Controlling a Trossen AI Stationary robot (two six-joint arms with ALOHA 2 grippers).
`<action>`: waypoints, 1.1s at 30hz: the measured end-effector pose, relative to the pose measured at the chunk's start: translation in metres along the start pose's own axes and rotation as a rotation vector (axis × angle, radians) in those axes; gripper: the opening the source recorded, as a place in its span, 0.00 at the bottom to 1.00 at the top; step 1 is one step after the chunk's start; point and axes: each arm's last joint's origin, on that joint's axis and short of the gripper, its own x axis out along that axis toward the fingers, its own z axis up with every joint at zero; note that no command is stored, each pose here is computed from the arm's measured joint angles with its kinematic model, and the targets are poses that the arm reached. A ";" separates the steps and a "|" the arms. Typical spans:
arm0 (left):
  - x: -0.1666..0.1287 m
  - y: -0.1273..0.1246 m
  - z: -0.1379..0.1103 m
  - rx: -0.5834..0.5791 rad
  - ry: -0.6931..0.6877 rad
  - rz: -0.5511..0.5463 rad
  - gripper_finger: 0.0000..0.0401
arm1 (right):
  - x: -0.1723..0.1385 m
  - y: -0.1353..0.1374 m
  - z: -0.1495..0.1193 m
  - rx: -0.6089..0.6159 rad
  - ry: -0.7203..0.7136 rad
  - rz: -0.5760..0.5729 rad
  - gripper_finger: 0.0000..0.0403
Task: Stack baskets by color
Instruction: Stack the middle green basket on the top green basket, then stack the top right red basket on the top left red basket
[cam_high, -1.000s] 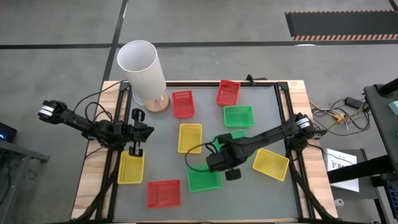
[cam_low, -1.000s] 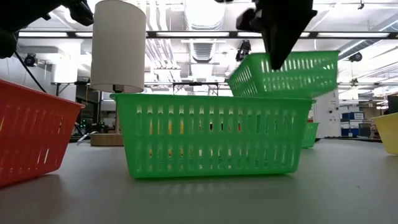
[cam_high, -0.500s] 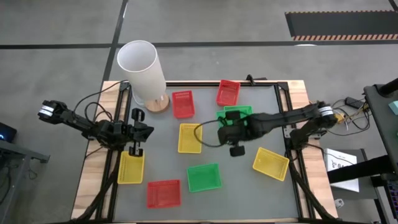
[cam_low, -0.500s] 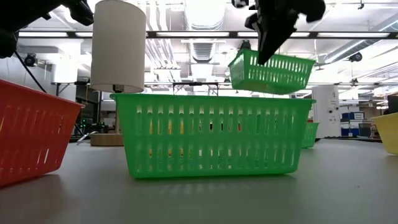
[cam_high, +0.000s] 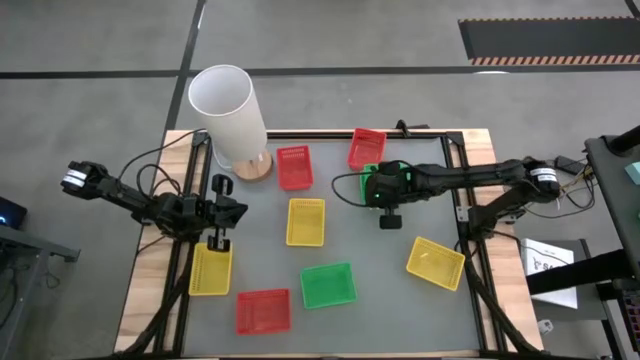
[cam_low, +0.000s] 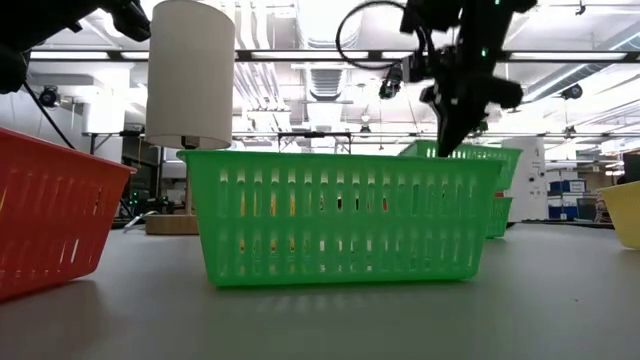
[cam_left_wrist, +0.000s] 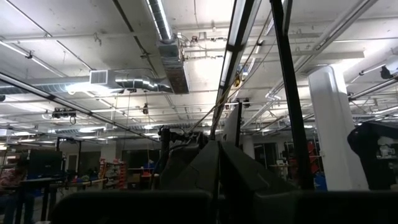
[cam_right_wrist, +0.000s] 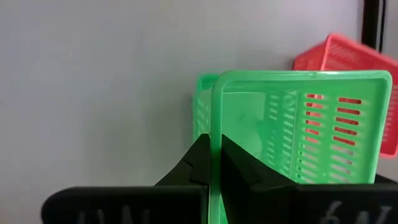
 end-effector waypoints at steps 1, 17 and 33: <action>0.000 0.000 0.000 0.000 0.000 0.000 0.00 | 0.003 -0.001 -0.001 0.000 0.004 -0.002 0.02; 0.001 0.000 0.002 0.031 -0.009 0.003 0.00 | 0.023 -0.002 0.004 -0.006 -0.009 -0.014 0.03; 0.001 0.000 0.003 0.028 -0.013 0.007 0.00 | 0.005 -0.010 0.007 0.116 0.026 -0.003 0.22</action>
